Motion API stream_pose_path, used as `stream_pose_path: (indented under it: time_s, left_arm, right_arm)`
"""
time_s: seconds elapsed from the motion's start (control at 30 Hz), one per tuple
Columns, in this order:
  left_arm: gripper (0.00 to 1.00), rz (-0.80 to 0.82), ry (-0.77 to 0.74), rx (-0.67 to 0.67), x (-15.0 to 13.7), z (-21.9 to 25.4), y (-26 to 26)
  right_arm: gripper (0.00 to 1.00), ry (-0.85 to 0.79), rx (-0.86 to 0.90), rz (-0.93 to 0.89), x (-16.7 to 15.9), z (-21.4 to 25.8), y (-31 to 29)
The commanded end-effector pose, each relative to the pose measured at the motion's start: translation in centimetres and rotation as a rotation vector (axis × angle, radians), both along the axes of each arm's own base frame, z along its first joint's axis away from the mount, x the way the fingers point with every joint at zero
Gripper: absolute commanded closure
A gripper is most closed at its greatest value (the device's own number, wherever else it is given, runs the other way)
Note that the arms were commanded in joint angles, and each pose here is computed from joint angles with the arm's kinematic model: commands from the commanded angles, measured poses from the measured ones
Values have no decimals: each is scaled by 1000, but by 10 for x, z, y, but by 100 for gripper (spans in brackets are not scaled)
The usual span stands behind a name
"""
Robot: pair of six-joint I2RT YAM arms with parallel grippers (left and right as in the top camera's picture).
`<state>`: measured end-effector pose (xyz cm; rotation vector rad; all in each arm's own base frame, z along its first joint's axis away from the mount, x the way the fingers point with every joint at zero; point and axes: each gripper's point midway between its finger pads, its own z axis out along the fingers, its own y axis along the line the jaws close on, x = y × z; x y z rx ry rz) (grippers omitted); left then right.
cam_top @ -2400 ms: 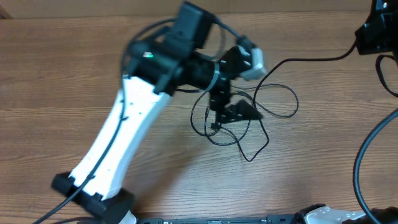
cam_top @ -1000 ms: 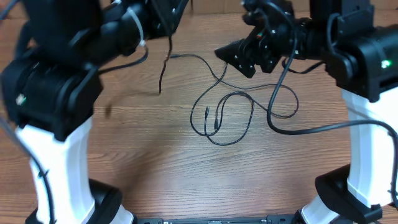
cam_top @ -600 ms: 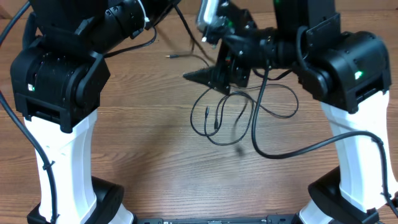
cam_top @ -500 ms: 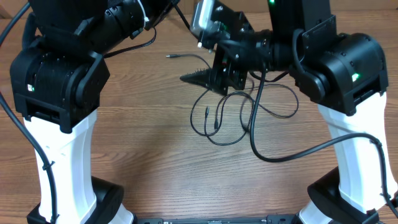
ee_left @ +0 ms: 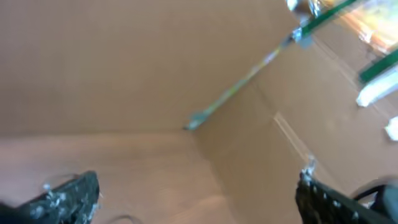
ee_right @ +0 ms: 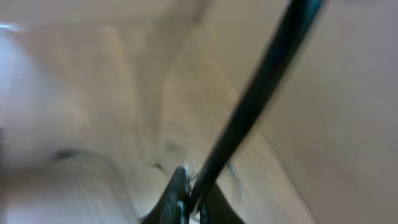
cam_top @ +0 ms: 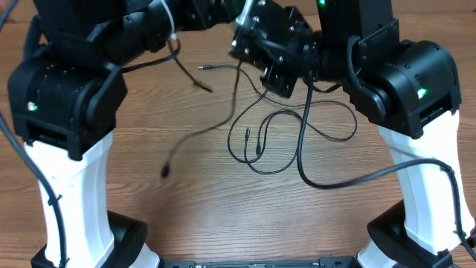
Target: Untangle cables
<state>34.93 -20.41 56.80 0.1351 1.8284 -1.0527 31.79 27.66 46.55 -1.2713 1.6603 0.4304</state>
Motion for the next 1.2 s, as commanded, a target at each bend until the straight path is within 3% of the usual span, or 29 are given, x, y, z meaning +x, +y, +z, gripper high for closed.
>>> stream_pose_path:
  time_s: [0.0, 0.1, 0.17, 0.2, 0.43, 0.63, 0.73, 0.87, 1.0, 1.17]
  left_arm:
    - [0, -159, -329, 401, -26, -15, -1]
    - [0, -160, -370, 511, -28, -25, 5]
    - [11, -167, -399, 545, -29, -25, 6]
    - [0, -170, -413, 556, -29, -25, 7]
    - [0, -197, -364, 578, -35, -38, 8]
    - [0, -286, -322, 688, -40, -71, 9]
    - [0, -473, -371, 738, -66, -89, -2]
    - [0, -541, -351, 759, -81, -100, -7]
    - [0, -487, -327, 787, -74, -101, -6]
    - [0, -399, -353, 799, -58, -91, -4]
  right_arm:
    - [96, -162, 25, -305, 55, 34, -45]
    - [96, -301, 85, -455, 89, 69, -81]
    - [96, -387, 146, -562, 107, 95, -110]
    - [96, -418, 183, -609, 113, 107, -124]
    - [96, -609, 329, -876, 152, 156, -225]
    - [96, -745, 282, -1036, 191, 156, -300]
    - [96, -766, 274, -1093, 218, 140, -333]
    - [96, -823, 265, -1160, 255, 116, -381]
    - [96, -1003, 283, -1231, 263, 119, -434]
    - [96, -1184, 311, -1383, 236, 132, -499]
